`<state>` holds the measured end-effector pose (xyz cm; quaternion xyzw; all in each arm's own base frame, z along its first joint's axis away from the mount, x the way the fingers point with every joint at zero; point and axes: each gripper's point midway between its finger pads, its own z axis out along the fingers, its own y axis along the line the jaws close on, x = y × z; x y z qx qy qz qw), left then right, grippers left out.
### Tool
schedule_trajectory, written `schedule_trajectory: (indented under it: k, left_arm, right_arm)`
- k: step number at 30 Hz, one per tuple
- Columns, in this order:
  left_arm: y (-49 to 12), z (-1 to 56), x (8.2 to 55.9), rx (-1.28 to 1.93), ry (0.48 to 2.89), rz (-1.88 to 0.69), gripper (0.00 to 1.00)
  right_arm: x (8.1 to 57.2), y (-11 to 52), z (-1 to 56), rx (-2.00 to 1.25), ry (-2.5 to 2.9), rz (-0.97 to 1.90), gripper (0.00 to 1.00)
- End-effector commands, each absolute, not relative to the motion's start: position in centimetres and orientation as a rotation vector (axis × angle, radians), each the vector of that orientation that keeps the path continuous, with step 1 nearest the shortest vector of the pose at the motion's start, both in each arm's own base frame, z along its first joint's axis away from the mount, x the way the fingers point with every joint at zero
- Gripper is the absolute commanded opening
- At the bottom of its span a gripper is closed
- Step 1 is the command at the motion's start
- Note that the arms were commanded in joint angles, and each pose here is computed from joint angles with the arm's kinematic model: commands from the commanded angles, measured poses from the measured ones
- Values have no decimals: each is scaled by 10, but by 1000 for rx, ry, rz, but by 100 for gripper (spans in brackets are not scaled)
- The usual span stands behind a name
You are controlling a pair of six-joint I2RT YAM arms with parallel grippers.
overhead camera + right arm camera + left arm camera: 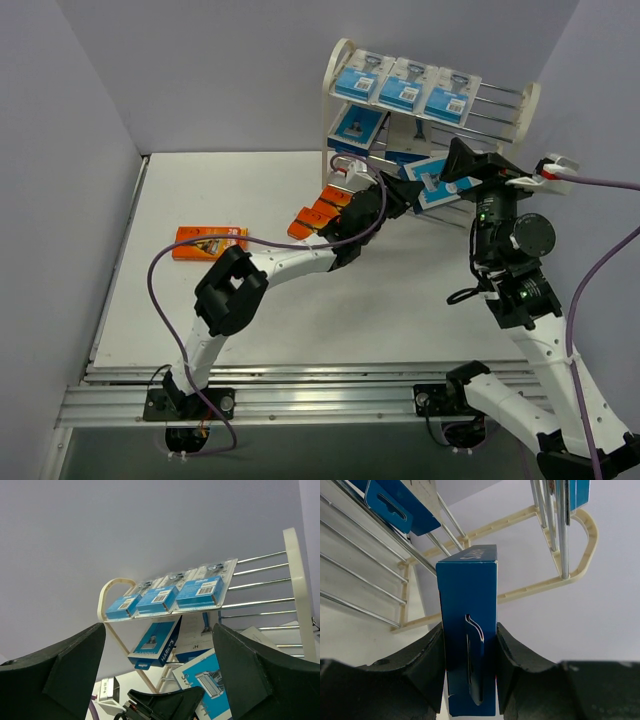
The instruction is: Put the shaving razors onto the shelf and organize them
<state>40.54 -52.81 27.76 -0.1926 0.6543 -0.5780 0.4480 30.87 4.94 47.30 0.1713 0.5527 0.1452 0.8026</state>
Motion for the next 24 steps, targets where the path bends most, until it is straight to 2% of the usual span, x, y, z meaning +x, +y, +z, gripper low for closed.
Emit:
schedule_trajectory:
  k: [1, 11, 24]
  left_arm:
    - [-528, 315, 409, -518, 1515, -1487, 2]
    - [-531, 300, 421, -582, 1539, -1449, 2]
    - [-494, 283, 425, -695, 1564, -1357, 2]
  right_arm:
    - [299, 40, 490, 378, 1132, 291, 84]
    - [297, 41, 482, 374, 1140, 303, 85]
    - [293, 39, 474, 382, 1139, 291, 86]
